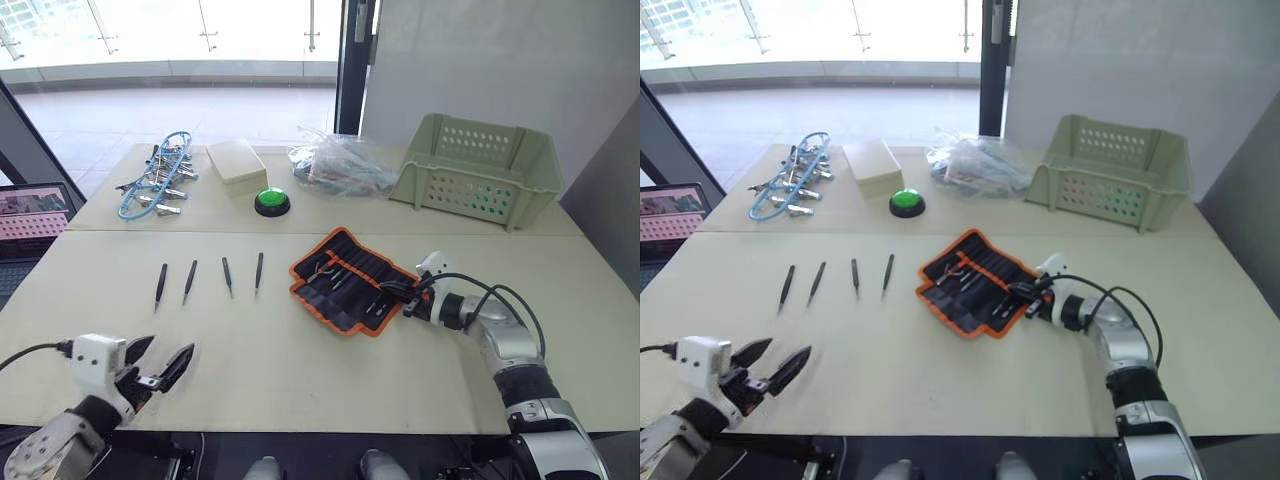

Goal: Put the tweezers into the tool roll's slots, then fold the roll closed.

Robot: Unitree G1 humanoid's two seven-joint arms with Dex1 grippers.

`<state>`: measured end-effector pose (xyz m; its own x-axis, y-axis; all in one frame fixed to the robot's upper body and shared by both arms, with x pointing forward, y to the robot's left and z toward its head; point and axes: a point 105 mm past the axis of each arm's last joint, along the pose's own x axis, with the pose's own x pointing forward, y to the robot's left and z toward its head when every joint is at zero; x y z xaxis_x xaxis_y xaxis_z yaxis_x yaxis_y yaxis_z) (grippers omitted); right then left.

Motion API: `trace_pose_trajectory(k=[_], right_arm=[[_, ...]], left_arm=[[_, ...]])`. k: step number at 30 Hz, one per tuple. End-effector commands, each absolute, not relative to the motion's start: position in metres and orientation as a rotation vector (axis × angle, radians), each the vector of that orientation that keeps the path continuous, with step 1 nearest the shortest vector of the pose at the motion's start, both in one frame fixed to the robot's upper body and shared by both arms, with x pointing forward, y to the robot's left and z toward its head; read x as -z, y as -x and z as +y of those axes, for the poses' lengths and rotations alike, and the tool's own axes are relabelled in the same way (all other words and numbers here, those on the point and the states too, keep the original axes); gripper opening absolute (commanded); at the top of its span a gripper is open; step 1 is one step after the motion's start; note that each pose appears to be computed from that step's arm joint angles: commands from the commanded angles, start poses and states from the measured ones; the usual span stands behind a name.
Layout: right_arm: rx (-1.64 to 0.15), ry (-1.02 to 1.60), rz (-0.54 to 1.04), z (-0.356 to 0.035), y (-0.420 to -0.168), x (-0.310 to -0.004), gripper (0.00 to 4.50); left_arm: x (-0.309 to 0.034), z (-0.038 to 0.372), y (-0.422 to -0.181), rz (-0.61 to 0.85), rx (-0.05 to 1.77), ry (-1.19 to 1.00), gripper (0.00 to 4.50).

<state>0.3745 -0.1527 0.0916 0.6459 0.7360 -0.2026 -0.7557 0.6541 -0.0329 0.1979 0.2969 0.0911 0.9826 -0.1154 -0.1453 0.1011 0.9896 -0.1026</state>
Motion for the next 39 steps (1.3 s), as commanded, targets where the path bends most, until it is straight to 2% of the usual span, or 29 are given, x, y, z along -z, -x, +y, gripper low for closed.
trace_pose_trajectory(k=[1, 5, 10, 17, 23, 30, 34, 36, 39], right_arm=[[-0.851, 0.123, 0.215, -0.155, -0.372, -0.081, 0.00], [-0.866, 0.124, 0.222, -0.154, -0.370, -0.080, 0.00], [-0.886, 0.128, 0.237, -0.154, -0.368, -0.077, 0.00], [-0.920, 0.133, 0.253, -0.154, -0.365, -0.074, 0.00], [-0.929, 0.140, 0.257, -0.155, -0.365, -0.072, 0.00], [-0.933, 0.159, 0.261, -0.158, -0.366, -0.071, 0.00], [-0.924, 0.158, 0.257, -0.159, -0.365, -0.071, 0.00], [-0.920, 0.154, 0.254, -0.159, -0.365, -0.072, 0.00], [-0.920, 0.153, 0.253, -0.156, -0.364, -0.072, 0.00]], left_arm=[[-0.092, 0.316, -0.169, 0.092, 0.012, 0.098, 4.42], [-0.083, 0.331, -0.143, 0.077, -0.103, 0.087, 4.42], [-0.075, 0.345, -0.121, 0.058, -0.216, 0.090, 4.42], [-0.063, 0.338, -0.107, 0.100, -0.244, 0.067, 4.42], [-0.061, 0.337, -0.106, 0.089, -0.239, 0.055, 4.42], [-0.080, 0.344, -0.143, 0.016, -0.217, 0.030, 4.42], [-0.101, 0.347, -0.184, -0.030, -0.194, 0.067, 4.42], [-0.104, 0.346, -0.198, -0.016, -0.191, 0.060, 4.42], [-0.099, 0.345, -0.238, 0.042, -0.194, 0.040, 4.42]])
